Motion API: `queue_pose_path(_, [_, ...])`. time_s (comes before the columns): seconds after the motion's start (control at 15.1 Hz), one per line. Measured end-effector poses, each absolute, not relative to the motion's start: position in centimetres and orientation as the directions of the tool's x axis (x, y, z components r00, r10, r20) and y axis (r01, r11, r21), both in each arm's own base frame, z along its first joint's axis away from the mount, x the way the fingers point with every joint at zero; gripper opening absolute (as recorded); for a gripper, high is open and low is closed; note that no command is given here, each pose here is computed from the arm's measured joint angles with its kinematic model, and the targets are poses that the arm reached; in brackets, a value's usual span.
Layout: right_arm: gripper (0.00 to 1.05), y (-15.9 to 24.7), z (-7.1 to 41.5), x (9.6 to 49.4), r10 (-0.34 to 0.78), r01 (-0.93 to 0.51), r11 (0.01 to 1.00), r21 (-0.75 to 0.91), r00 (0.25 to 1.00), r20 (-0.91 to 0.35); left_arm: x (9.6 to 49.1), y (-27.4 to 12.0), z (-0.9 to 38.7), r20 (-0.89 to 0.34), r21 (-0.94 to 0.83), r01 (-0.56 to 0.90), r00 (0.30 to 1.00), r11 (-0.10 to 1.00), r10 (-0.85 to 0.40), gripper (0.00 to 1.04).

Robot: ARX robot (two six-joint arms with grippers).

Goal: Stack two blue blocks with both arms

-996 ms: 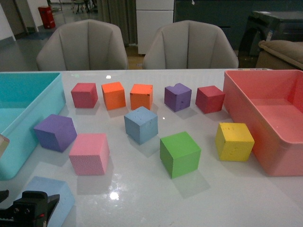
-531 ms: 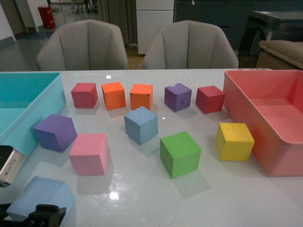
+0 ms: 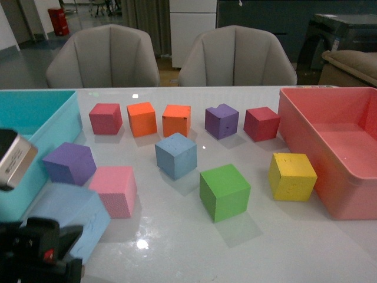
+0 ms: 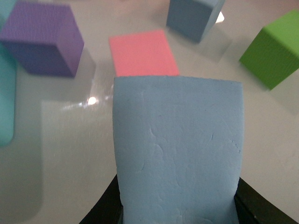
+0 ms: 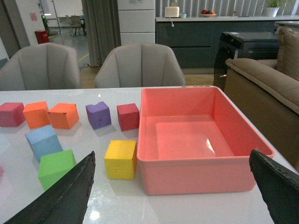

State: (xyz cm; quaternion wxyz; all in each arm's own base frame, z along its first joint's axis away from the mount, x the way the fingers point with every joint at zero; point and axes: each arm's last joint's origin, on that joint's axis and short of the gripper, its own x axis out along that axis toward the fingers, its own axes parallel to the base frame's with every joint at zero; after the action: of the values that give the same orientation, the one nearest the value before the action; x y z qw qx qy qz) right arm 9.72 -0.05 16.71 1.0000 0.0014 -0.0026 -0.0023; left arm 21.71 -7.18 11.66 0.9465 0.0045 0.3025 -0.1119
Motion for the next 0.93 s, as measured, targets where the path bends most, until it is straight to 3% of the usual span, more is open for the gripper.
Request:
queue_pose_path(0.13, [0.98,0.0,16.7,9.7,-0.005,0.005,1.0,0.003,1.0,0.005,24.1,-10.0,13.8,-0.543,-0.047,0.24,0.809,0.97,-0.227,0.4])
queue_pose_path(0.6, [0.98,0.0,16.7,9.7,-0.005,0.005,1.0,0.003,1.0,0.005,32.7,-18.2,14.8,-0.589,-0.033,0.266,0.774,0.963,-0.234,0.39])
queue_pose_path(0.93, [0.98,0.0,16.7,9.7,-0.005,0.005,1.0,0.003,1.0,0.005,38.9,-20.4,13.7,-0.63,-0.04,0.203,0.755,0.978,-0.183,0.39])
